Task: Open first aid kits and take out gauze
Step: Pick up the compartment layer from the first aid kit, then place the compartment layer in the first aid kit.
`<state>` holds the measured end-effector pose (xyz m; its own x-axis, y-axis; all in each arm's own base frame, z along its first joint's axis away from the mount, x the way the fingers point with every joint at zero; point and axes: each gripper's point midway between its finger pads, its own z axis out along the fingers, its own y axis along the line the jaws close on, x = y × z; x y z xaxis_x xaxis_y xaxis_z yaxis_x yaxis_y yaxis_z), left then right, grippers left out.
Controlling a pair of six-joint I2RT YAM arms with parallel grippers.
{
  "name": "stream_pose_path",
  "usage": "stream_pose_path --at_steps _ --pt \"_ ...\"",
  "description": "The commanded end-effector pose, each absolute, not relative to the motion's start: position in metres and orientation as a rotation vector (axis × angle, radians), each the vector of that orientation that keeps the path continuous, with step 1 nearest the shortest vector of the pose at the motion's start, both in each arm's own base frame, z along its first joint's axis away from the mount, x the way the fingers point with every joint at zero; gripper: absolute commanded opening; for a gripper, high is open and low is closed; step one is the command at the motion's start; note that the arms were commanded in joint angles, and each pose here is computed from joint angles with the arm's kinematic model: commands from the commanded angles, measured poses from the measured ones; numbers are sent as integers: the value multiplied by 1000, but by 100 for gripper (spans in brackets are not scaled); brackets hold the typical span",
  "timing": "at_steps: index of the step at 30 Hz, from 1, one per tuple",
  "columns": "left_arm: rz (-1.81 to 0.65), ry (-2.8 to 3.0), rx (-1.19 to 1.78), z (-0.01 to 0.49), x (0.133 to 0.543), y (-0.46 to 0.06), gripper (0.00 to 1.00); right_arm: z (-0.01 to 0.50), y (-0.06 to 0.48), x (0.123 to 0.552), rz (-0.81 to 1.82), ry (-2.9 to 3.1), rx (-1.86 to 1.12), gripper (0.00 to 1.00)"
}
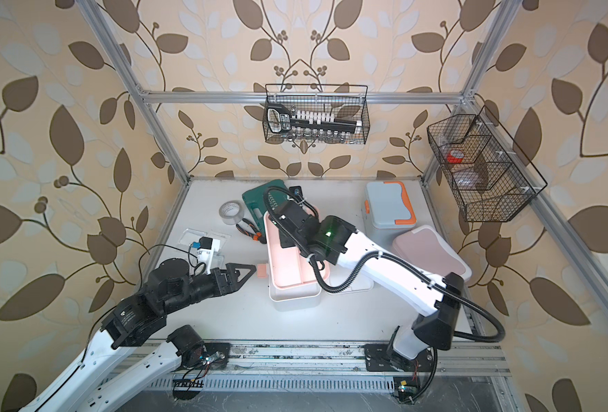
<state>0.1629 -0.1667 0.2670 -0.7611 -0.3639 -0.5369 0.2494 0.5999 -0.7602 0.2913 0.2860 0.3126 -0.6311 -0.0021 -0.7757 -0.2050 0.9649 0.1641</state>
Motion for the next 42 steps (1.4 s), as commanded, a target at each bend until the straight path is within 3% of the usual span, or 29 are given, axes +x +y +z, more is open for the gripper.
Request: stream_pose_path --at_steps 1,6,10,14,18,24,32,42 --pt "-1175 1941 43 321 154 -161 99 350 250 289 324 2097 -108 0" --pt "-1159 1843 79 340 144 -149 99 365 177 285 335 2035 33 0" --pt "-1151 1842 81 338 147 -150 99 354 160 290 358 2069 67 0" --pt "-1124 1902 54 325 158 -155 99 335 184 295 439 2141 12 0" --pt "-944 2127 -70 280 179 -150 99 300 222 302 539 2276 -52 0" --pt "-854 2353 -127 227 194 -163 99 241 284 297 476 2493 -182 0" --pt "-811 2355 -191 217 199 -153 99 195 321 289 296 2664 -201 0" --pt "-834 2345 -227 214 197 -147 99 166 319 294 180 2720 -98 0"
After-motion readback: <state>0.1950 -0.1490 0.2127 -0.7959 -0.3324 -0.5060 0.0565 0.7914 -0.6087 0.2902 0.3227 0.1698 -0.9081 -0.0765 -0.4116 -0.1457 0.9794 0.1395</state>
